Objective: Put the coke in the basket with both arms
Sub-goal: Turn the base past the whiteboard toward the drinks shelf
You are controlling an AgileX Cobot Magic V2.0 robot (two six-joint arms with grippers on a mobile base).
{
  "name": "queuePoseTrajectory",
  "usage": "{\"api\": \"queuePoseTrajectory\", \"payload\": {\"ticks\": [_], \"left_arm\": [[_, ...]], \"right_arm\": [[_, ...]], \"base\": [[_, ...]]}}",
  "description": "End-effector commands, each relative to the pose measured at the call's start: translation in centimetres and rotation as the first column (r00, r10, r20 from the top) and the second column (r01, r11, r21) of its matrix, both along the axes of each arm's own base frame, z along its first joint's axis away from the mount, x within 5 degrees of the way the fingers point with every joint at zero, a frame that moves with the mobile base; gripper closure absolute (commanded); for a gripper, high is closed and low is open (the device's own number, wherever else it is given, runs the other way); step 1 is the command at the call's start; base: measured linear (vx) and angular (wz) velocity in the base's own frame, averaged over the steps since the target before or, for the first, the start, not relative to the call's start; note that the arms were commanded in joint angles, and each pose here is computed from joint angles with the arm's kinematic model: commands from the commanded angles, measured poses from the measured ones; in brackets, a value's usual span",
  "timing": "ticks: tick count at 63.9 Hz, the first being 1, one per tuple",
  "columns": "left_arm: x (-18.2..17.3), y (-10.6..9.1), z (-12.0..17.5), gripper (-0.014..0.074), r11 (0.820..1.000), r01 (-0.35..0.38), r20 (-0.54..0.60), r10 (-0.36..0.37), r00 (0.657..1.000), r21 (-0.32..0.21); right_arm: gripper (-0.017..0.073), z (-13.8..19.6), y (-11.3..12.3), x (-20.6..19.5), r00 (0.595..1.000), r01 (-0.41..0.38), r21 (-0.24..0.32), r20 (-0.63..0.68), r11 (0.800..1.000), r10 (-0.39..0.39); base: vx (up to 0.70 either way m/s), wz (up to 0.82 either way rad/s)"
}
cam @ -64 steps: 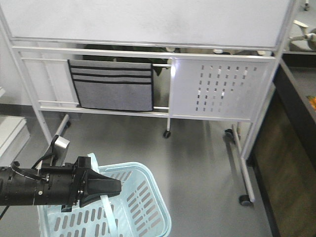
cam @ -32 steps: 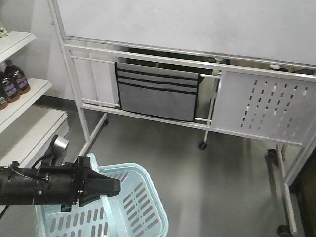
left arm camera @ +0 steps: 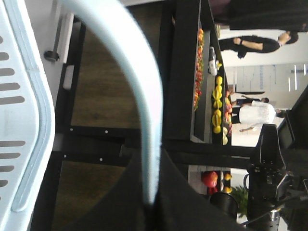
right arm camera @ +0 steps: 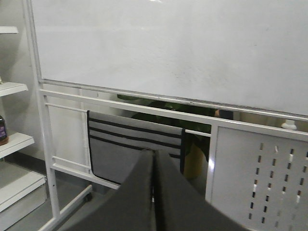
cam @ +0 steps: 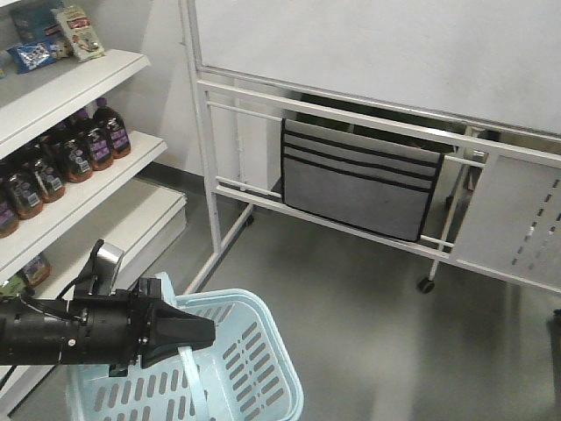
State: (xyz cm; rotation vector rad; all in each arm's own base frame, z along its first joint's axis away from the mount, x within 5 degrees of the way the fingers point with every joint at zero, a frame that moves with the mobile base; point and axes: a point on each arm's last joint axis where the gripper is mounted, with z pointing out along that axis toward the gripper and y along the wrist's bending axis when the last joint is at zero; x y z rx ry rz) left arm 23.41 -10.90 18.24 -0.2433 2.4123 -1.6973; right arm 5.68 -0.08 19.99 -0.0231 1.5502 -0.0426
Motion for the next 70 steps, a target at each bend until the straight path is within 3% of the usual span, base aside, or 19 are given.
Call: {"api": "queuePoseTrajectory", "payload": {"ticks": [1,70], "left_arm": [[0.17,-0.44,2.11,0.0599,0.995,0.013,0.057,-0.007,0.998,-0.102],[0.17,-0.44,2.11,0.0599,0.995,0.013,0.057,-0.007,0.998,-0.102]], "right_arm": [[0.0569,0.38,0.06,0.04,0.998,-0.006,-0.011,0.063,1.0,0.006],[0.0569,0.39,0.06,0.04,0.998,-0.006,-0.011,0.064,1.0,0.006]], "base": [[0.1,0.35],[0.09,0.33]]}}
